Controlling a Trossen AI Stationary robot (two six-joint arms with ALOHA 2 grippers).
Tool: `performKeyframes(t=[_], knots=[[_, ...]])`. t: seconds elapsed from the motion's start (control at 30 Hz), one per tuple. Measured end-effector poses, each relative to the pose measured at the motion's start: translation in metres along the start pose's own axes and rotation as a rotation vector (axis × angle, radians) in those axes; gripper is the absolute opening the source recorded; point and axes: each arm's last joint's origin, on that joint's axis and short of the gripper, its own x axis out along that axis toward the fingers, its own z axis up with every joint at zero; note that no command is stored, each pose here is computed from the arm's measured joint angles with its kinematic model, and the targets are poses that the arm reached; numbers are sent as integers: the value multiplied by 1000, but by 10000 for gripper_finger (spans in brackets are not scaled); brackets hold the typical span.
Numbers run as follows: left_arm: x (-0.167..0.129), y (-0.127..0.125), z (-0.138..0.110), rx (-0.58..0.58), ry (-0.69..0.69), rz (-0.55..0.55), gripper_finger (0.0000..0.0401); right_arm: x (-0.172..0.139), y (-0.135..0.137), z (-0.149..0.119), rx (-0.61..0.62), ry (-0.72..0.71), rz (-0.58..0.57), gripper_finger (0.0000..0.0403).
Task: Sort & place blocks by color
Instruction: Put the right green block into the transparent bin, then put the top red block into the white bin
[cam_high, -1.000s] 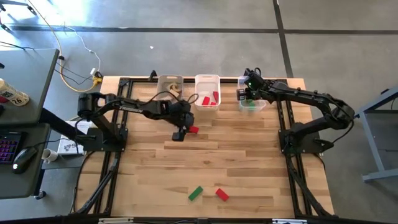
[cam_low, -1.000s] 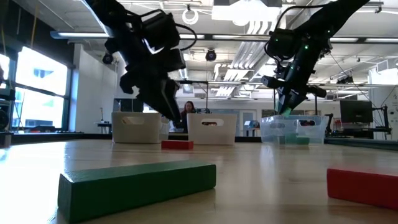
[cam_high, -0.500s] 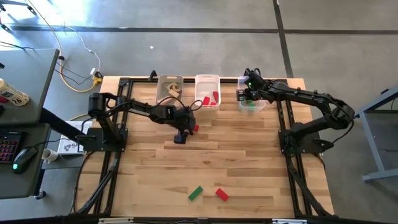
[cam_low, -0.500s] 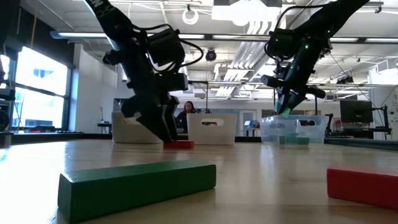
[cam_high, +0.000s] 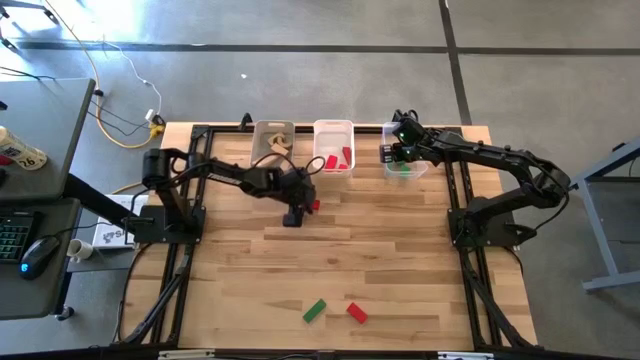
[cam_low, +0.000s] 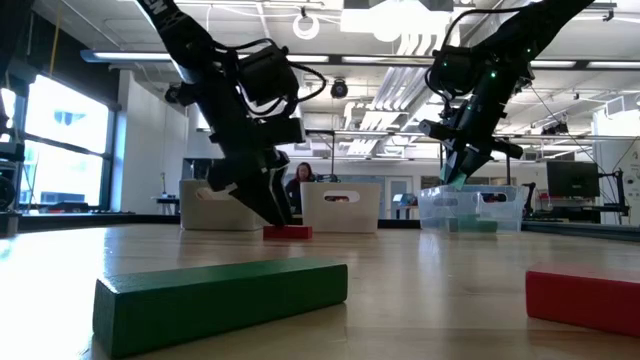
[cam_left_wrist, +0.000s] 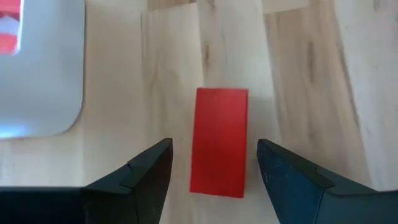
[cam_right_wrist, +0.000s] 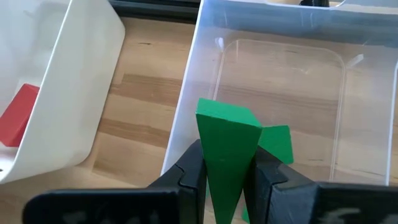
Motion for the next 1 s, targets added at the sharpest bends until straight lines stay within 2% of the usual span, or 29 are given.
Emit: performKeyframes(t=[0.23, 0.5, 0.6, 0.87, 1.0], knots=[[5, 3, -5, -32, 17, -44, 223, 0, 0, -1, -5, 8, 2, 66], [5, 3, -5, -34, 18, -46, 216, 0, -1, 0, -3, -3, -16, 137], [5, 3, -5, -34, 18, -46, 199, 0, 0, -1, -2, 8, -2, 151], [14, 0, -9, -37, 34, -98, 135, -1, 3, -1, -1, 53, 79, 153], [19, -1, -11, -79, 47, -125, 112, -2, 4, -2, -2, 81, 117, 153]])
